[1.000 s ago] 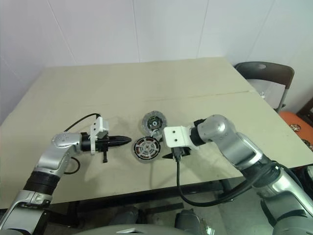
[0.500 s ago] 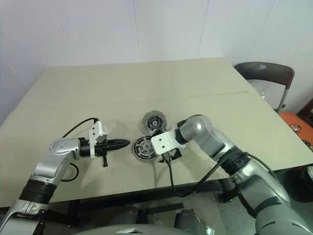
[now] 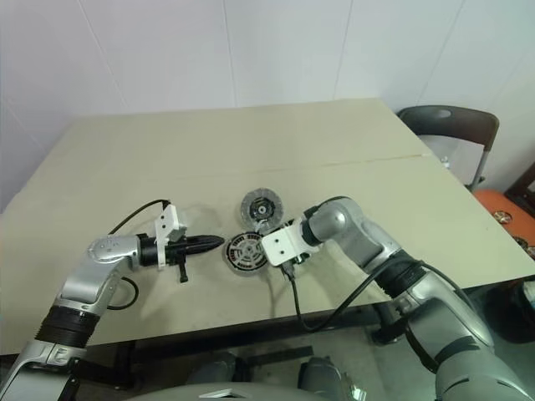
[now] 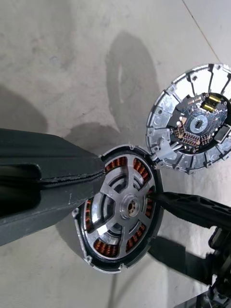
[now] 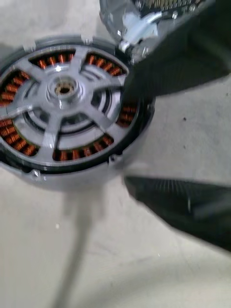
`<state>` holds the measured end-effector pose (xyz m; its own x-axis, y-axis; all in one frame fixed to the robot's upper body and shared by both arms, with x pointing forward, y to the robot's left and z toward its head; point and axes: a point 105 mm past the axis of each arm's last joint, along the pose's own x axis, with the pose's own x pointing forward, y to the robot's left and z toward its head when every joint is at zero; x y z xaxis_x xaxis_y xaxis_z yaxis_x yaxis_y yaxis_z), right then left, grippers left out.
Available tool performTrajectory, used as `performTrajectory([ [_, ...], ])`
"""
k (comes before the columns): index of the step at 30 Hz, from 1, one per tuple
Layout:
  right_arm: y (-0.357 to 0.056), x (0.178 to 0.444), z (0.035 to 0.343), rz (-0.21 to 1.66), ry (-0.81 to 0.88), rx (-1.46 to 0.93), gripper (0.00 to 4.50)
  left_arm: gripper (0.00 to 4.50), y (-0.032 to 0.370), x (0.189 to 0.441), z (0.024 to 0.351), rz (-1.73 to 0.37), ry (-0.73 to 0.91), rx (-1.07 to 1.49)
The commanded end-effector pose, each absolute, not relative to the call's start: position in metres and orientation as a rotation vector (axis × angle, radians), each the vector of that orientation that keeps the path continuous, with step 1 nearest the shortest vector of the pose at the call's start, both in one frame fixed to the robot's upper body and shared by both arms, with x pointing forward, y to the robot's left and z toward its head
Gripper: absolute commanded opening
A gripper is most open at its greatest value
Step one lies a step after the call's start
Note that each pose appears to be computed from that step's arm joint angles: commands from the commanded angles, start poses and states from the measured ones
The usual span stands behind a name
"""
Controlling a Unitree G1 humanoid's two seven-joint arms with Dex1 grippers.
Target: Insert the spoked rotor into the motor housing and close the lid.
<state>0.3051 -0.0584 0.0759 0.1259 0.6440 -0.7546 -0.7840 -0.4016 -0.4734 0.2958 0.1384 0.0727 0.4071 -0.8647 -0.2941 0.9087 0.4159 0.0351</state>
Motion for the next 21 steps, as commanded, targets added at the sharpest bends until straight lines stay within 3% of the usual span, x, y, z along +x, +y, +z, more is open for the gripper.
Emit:
performTrajectory([
  [1, -0.0488, 0.3064, 0.0927, 1.529, 0.073, -1.203, 1.13, 0.00, 0.1362, 0.3010, 0.0862, -1.124, 0.192, 0.235],
  [7, -0.0484, 0.3082, 0.0954, 1.517, 0.060, -1.196, 1.13, 0.00, 0.1379, 0.3025, 0.0842, -1.115, 0.194, 0.243],
  [12, -0.0477, 0.3069, 0.0965, 1.517, 0.058, -1.179, 0.02, 0.00, 0.1396, 0.3054, 0.0825, -1.109, 0.197, 0.250],
  [21, -0.0523, 0.3080, 0.0987, 1.474, 0.061, -1.160, 0.02, 0.00, 0.1361, 0.3100, 0.0829, -1.116, 0.196, 0.259],
])
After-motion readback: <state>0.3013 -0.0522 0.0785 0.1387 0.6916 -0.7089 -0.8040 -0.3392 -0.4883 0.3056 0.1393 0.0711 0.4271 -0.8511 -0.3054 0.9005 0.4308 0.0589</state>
